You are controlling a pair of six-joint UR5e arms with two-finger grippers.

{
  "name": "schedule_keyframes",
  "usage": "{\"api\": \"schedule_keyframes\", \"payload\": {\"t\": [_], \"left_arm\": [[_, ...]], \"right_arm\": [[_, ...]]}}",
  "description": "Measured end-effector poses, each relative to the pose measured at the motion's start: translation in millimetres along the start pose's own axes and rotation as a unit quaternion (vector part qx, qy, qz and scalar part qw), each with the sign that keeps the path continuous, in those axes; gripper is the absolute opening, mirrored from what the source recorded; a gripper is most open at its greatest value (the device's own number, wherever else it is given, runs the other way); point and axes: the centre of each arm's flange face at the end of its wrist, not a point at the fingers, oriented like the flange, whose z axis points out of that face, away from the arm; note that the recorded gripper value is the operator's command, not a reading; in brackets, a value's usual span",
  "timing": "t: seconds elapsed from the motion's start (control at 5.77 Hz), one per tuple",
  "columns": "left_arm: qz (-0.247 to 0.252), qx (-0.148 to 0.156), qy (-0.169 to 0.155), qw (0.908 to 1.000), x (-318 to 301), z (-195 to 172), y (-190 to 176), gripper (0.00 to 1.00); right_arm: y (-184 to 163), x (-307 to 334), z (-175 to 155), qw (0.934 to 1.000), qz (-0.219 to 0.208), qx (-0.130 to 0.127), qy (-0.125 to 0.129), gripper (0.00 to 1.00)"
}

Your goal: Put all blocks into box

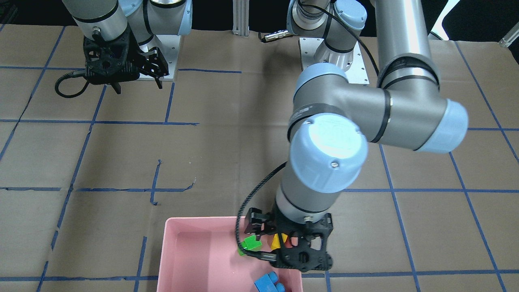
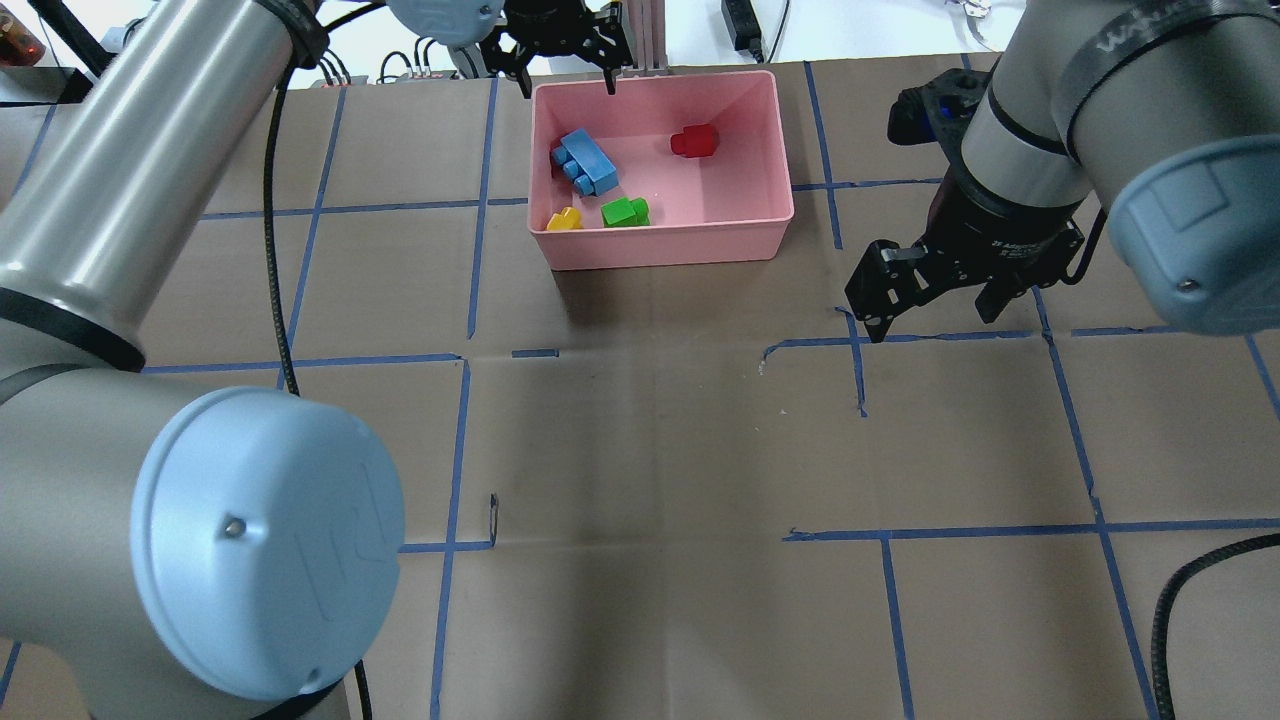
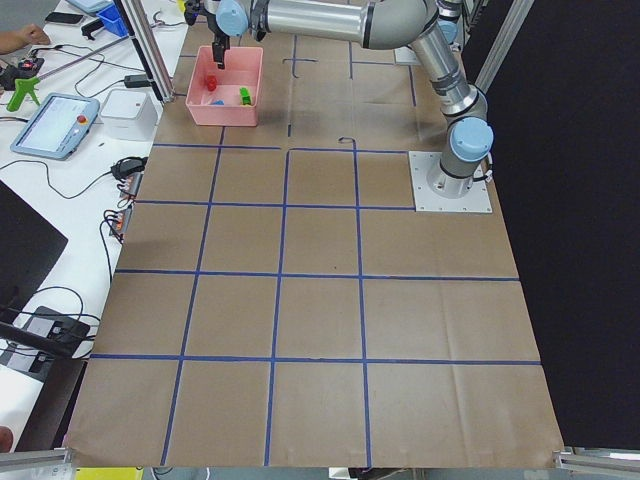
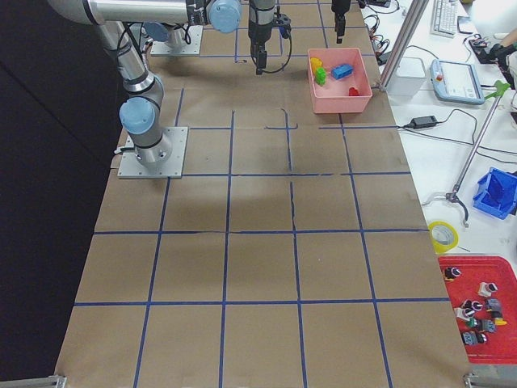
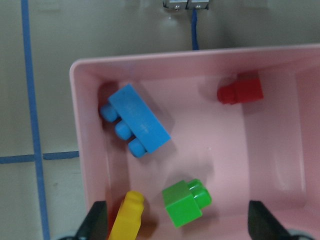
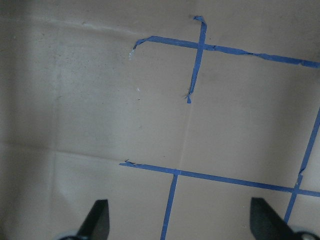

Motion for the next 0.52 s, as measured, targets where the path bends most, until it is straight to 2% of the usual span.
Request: {"api": "schedule_keyframes", "payload": {"t": [0.35, 0.52], "left_arm": [[0.011, -0.033, -0.006, 0.9994, -86, -62, 54, 1.0], [0.019, -0.037, -0.005, 0.9991, -106, -83, 93, 1.0]], "right_arm": [[-1, 0, 1, 1.0, 0.002, -0.001, -0.001, 1.0], [-1, 0, 1, 1.0, 0.002, -0.002, 0.0, 1.0]]}}
